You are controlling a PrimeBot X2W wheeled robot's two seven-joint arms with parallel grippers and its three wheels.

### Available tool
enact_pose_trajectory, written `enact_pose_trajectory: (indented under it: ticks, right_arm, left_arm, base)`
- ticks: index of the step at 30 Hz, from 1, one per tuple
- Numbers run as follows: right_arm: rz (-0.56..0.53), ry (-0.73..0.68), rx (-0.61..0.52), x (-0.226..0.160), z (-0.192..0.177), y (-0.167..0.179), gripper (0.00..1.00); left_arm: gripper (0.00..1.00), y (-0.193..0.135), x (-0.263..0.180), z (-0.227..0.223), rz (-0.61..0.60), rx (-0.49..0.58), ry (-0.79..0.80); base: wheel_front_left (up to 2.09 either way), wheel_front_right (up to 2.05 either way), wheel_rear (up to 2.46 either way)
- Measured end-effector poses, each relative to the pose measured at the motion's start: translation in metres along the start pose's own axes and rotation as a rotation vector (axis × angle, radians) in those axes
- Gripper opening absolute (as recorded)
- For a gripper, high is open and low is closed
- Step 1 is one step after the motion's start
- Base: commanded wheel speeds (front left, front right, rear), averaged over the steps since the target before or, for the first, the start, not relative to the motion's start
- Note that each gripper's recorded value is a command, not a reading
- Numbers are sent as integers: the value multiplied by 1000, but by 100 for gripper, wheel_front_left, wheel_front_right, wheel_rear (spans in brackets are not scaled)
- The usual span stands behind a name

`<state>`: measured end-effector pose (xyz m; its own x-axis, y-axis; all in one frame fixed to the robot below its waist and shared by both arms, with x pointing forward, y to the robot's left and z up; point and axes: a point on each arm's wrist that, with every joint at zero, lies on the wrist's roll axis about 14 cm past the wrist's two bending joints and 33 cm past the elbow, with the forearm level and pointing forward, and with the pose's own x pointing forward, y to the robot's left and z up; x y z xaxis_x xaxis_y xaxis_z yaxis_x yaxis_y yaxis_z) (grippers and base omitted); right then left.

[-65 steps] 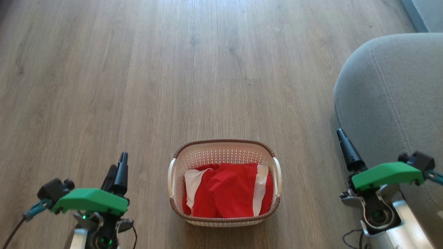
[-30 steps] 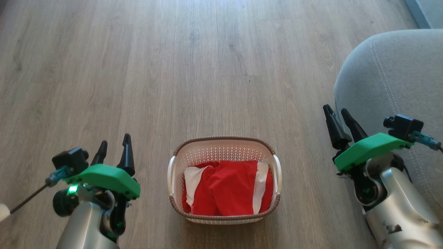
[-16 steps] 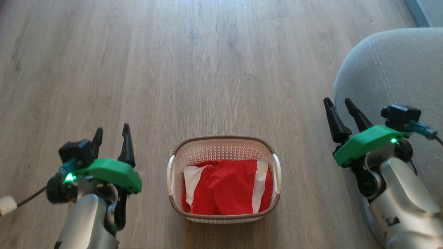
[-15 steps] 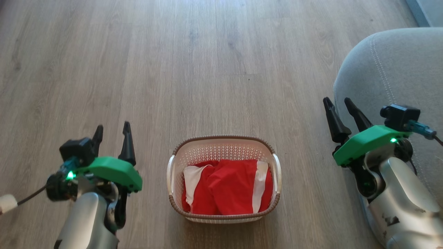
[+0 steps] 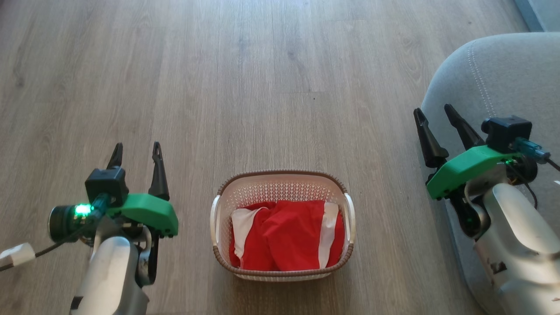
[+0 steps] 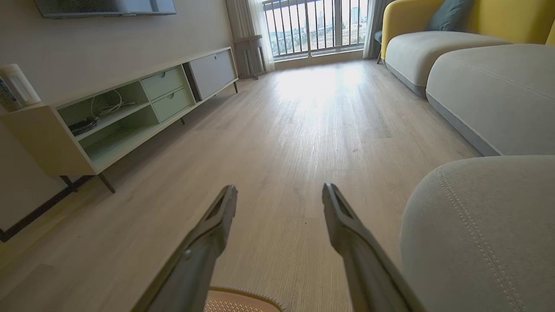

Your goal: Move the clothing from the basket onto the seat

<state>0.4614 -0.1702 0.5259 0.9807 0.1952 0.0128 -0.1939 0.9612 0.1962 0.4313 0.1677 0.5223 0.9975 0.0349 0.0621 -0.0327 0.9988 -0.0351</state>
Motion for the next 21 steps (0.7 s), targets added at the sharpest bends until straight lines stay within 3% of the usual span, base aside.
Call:
enact_pose_trajectory:
  ticks: [14, 21]
  right_arm:
    - [30, -47, -176, 6, 17, 1, 100]
    - [24, -58, -181, 9, 21, -1, 100]
  left_arm:
    - [100, -9, 6, 19, -35, 154, -94]
    - [100, -10, 7, 16, -38, 161, -87]
  base:
    - [0, 0, 0]
    - [0, 0, 0]
